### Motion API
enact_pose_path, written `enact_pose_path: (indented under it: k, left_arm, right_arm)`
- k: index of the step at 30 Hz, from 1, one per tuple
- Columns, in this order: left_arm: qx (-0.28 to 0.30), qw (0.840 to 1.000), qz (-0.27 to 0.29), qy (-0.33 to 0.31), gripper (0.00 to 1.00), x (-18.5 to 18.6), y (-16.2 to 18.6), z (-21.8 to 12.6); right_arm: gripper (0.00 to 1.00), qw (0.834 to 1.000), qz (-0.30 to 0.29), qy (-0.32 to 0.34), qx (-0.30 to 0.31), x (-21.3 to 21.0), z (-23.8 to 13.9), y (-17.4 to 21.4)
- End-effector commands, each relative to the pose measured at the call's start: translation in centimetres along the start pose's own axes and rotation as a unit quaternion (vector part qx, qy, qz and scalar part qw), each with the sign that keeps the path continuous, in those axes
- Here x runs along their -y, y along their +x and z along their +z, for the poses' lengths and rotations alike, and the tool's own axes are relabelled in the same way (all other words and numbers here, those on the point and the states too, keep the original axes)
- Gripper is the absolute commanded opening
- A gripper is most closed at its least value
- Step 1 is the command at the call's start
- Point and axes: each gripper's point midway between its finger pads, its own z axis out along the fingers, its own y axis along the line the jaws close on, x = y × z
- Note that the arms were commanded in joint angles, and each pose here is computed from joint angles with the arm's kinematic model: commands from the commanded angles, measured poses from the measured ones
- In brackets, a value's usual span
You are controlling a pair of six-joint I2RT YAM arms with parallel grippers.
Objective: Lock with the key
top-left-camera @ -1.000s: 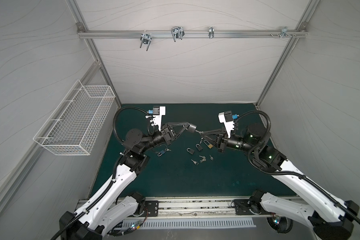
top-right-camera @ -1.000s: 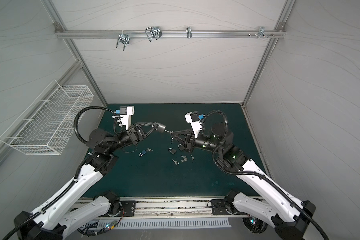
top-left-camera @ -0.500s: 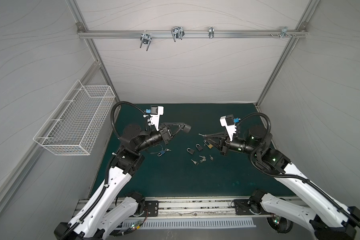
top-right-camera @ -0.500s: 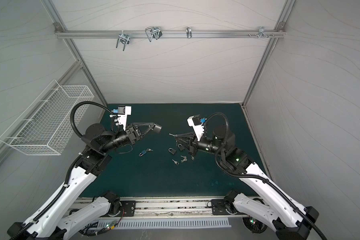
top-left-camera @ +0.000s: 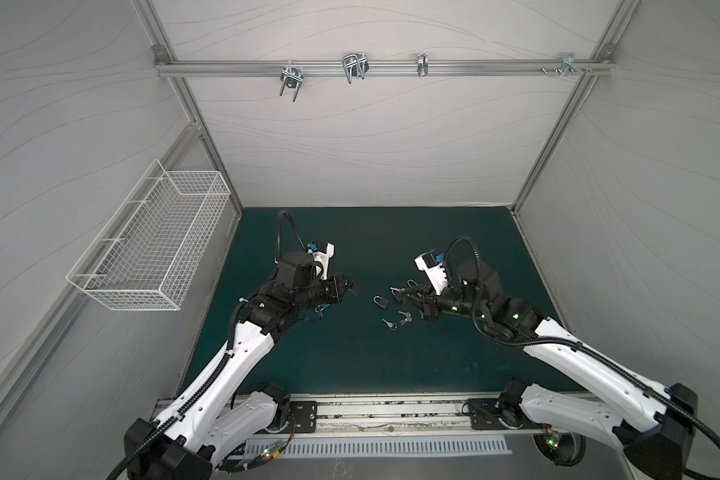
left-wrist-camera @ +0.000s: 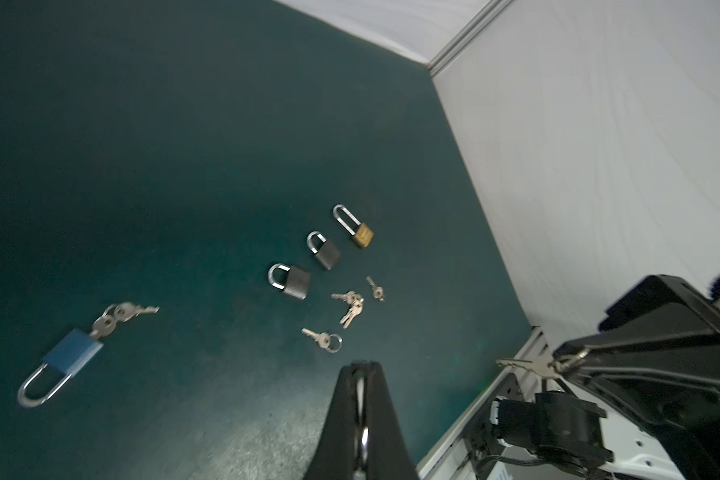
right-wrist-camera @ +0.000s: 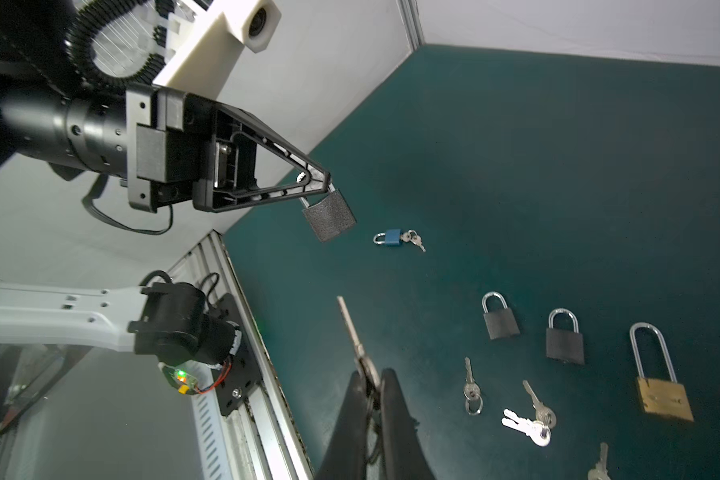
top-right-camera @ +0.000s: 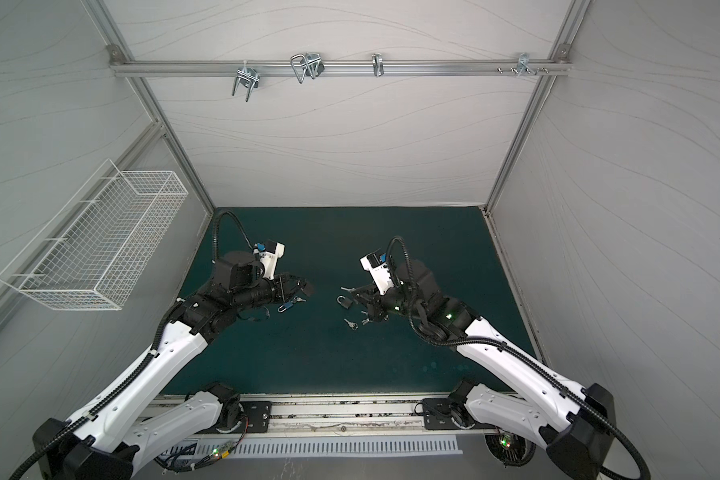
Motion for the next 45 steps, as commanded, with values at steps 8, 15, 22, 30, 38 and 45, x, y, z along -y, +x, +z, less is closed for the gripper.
enact_pose_path:
  k: [8, 15, 22, 30, 38, 45]
  left_arm:
    - [0.061, 0.993, -0.071, -0.074, 0.00, -4.5, -0.6, -0.9]
    - [0.085, 0.986, -0.118, -0.084, 0.00, -6.9, 0.2, -2.4]
    - [0.089, 0.985, -0.115, -0.094, 0.00, -7.3, 0.6, -3.0]
    - [0.078, 0.990, -0.111, -0.049, 0.00, -5.9, 0.3, -2.1]
    - [0.068, 0.992, -0.101, -0.016, 0.00, -4.4, 0.0, -2.1]
    - [0.064, 0.993, -0.095, -0.011, 0.00, -4.1, 0.1, -2.2]
  right_arm:
    - [0.00, 0.997, 0.015, 0.030, -0.070, -1.1, 5.2, 5.1]
    - [0.00, 0.990, 0.030, 0.022, -0.138, -2.0, 9.1, 9.1]
    - [0.00, 0.978, 0.062, 0.003, -0.201, -3.4, 11.8, 12.1]
    - [0.00, 0.959, 0.135, -0.012, -0.250, -2.7, 13.6, 14.8]
    - [0.00, 0.943, 0.172, 0.027, -0.282, 0.2, 14.0, 16.2]
    - [0.00, 0.944, 0.148, 0.064, -0.288, 2.8, 14.7, 16.1]
